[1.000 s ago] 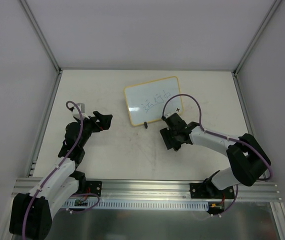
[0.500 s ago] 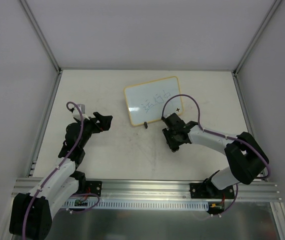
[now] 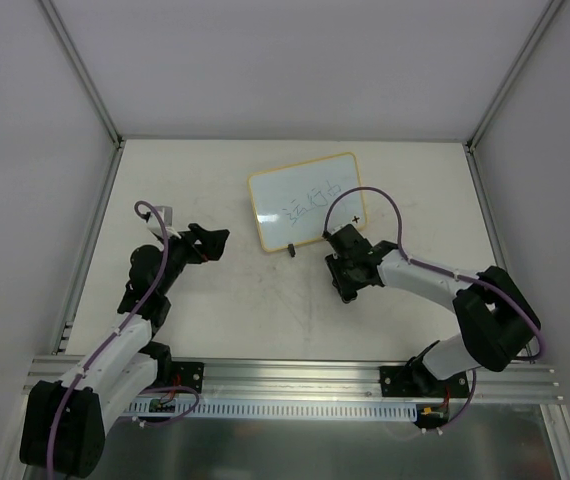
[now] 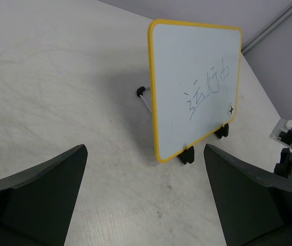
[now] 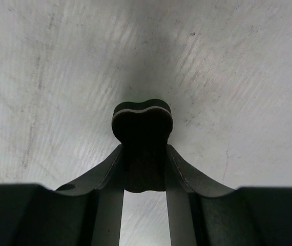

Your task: Erase the whiteboard

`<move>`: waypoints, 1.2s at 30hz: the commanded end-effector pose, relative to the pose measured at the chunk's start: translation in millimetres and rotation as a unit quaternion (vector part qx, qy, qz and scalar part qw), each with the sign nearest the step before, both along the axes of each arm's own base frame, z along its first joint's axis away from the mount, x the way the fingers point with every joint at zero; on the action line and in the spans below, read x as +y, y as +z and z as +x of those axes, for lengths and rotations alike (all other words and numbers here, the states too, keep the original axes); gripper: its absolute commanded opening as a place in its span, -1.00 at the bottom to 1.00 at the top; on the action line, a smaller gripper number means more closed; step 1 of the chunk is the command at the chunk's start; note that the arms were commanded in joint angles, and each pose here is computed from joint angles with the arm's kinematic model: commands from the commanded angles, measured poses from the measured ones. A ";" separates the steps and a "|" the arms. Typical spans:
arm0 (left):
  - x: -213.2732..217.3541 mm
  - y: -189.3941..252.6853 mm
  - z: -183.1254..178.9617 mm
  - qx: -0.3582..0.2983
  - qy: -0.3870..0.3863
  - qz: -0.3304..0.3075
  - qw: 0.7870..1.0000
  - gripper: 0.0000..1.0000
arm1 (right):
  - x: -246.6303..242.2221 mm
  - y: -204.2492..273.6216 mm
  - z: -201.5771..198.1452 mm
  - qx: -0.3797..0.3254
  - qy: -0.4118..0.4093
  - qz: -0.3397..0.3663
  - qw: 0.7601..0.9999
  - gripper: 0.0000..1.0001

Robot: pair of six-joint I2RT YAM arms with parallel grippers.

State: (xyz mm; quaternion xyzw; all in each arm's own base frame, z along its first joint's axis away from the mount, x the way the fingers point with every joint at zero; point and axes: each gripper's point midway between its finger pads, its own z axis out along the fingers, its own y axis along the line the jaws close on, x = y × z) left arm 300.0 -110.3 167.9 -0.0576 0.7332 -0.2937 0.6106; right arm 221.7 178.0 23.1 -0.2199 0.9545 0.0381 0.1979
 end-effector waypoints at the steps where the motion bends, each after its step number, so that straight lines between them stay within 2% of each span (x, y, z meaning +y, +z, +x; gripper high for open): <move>1: -13.5 37.1 7.3 -0.063 -0.048 -0.006 0.997 0.98 | 18.2 41.3 14.4 -0.042 0.008 0.046 0.998 -0.43; 4: -23.7 51.7 14.6 -0.072 -0.077 -0.008 0.994 0.98 | 26.2 58.1 20.1 -0.049 0.018 0.056 0.997 -0.49; 7: -19.9 47.4 26.3 -0.060 -0.063 0.001 0.996 0.98 | 33.0 75.8 28.0 -0.061 0.025 0.064 0.996 -0.71; 9: -15.1 48.0 37.5 -0.054 -0.059 0.007 0.997 0.98 | 35.4 84.7 30.8 -0.067 0.029 0.067 0.995 -0.70; 14: -25.2 61.5 53.6 -0.079 -0.123 -0.010 0.989 0.98 | 44.3 114.5 48.0 -0.101 0.030 0.077 0.991 -0.67; 18: -41.3 42.3 76.1 -0.063 -0.182 0.008 0.981 0.98 | 52.0 133.4 58.6 -0.118 0.033 0.085 0.989 -0.67; 20: -49.1 49.0 83.1 -0.073 -0.211 0.008 0.975 0.88 | 54.1 139.8 63.3 -0.125 0.032 0.086 0.988 -0.66; 21: -52.0 36.9 88.7 -0.057 -0.221 0.006 0.973 0.86 | 56.3 147.0 66.8 -0.134 0.033 0.090 0.986 -0.66; 23: -57.5 42.1 95.3 -0.064 -0.242 0.007 0.968 0.84 | 57.4 154.4 71.1 -0.145 0.034 0.091 0.985 -0.66; 36: -63.2 25.3 134.0 -0.063 -0.261 0.017 0.963 0.90 | 64.9 194.0 91.0 -0.198 0.040 0.107 0.974 -0.68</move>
